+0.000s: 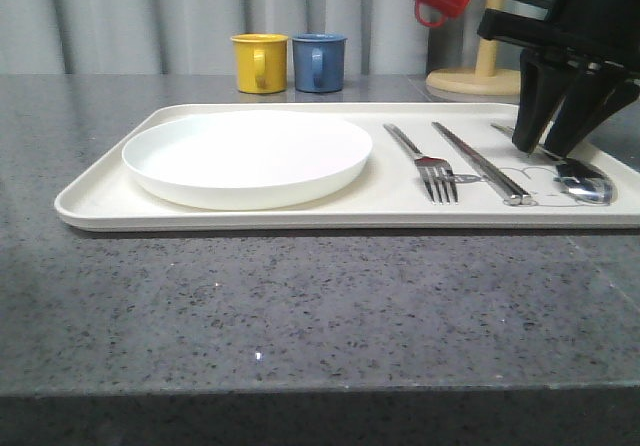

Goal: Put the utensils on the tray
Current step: 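Place the spoon on the tray beside the chopsticks and release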

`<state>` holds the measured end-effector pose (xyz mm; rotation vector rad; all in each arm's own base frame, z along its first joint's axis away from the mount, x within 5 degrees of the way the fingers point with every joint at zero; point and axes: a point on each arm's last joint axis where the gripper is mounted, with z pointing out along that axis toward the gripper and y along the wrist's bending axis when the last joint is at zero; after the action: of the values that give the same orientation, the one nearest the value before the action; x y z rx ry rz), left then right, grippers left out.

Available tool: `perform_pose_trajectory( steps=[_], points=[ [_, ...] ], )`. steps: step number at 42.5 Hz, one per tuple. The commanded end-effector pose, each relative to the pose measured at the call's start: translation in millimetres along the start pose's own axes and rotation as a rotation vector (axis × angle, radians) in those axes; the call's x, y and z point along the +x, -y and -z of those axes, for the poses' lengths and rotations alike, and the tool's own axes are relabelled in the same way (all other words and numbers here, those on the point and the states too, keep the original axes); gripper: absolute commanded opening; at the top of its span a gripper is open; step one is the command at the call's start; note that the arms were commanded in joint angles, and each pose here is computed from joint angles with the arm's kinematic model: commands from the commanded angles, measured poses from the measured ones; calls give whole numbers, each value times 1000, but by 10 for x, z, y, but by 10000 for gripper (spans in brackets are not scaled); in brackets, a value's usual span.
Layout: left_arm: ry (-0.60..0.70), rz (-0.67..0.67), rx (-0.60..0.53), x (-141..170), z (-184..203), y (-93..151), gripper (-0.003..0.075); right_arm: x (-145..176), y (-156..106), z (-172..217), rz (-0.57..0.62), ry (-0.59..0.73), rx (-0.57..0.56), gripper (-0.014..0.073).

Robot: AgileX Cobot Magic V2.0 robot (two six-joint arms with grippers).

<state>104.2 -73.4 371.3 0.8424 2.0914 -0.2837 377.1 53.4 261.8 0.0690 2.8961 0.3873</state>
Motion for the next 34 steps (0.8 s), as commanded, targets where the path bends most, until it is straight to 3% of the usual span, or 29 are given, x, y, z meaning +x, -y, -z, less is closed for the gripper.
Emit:
perform_pose_trajectory(
  steps=[1,4,10,19,24,34],
  points=[
    [95,7,-2,-119,62,1,473,-23,-67,338,24,124,-10,310],
    [95,7,-2,-119,62,1,473,-1,-95,476,61,172,0,311],
    [95,7,-2,-119,62,1,473,178,-312,837,245,259,3,311],
    [95,7,-2,-119,62,1,473,784,-635,1324,472,372,52,311],
    [95,7,-2,-119,62,1,473,1155,-638,1509,517,407,35,311],
    [95,7,-2,-119,62,1,473,1837,-393,1710,499,454,20,311]
  ],
)
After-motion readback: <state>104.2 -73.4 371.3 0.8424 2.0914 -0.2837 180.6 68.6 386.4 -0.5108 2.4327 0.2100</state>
